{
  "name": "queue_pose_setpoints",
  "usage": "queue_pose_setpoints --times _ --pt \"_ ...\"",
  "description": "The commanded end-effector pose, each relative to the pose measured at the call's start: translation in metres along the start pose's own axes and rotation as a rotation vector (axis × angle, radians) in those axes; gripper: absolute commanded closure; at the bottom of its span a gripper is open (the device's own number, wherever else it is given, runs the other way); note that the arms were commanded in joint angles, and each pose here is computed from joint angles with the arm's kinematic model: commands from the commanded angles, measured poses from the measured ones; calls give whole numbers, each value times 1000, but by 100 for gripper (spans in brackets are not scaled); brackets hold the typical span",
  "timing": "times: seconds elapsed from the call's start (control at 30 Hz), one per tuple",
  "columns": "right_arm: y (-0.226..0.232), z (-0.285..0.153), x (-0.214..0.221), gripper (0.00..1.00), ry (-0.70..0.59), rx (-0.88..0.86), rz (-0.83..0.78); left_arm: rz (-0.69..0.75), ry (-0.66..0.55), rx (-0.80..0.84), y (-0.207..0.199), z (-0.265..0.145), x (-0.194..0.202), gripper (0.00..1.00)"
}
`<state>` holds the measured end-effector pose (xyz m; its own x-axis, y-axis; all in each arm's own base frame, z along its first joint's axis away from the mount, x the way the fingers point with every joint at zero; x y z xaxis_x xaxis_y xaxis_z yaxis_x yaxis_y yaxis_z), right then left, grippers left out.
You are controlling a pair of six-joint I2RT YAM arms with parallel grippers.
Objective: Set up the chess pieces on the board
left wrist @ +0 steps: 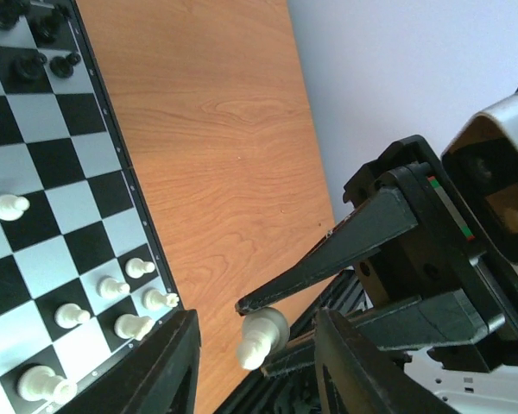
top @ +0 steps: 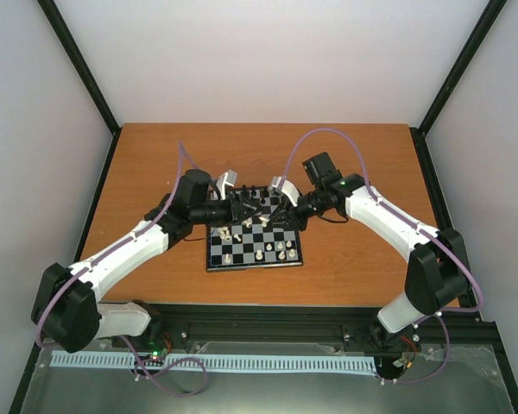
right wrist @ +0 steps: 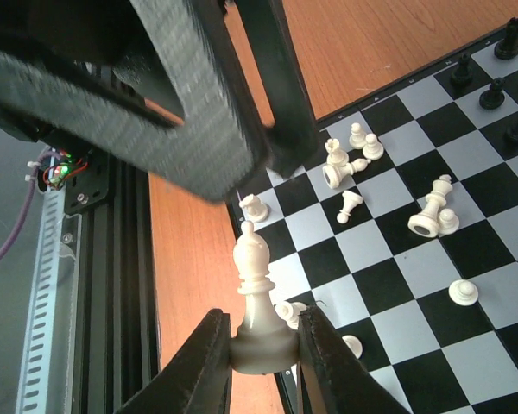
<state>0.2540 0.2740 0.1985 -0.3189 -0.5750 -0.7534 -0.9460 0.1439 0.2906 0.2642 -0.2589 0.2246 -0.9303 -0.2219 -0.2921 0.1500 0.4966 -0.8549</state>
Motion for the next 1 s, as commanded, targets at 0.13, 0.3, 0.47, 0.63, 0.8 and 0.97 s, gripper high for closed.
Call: queue_pose_setpoints --times 0.13,0.3,0.47,0.63,0.8,0.97 --pt "6 -10 -13 87 -50 -5 -35 -14 35 43 -12 16 6 65" --pt "7 -10 -13 87 -52 -7 -36 -25 44 45 -12 18 8 70" --pt "8 -10 -14 86 -56 -14 -34 -43 48 54 -13 19 8 74" --pt "7 -9 -14 87 -57 -18 -26 -58 46 71 -15 21 7 76" --pt "5 -9 -15 87 -59 -7 -18 -59 65 68 -18 26 11 75" --pt "6 -10 -18 87 -67 -12 -18 -39 56 10 -15 28 12 64"
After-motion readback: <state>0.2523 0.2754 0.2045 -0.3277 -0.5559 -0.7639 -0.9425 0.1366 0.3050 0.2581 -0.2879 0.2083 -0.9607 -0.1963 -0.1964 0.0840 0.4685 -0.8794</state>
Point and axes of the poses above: each gripper's point midway between its finger pads, its own z axis out along the fingers, its own y axis along the line the jaws close on, x = y × z, the point moved 2 cm from there along -z, back along the fingers, and after that the axes turned 5 degrees about -z, right-handed, at the moved point
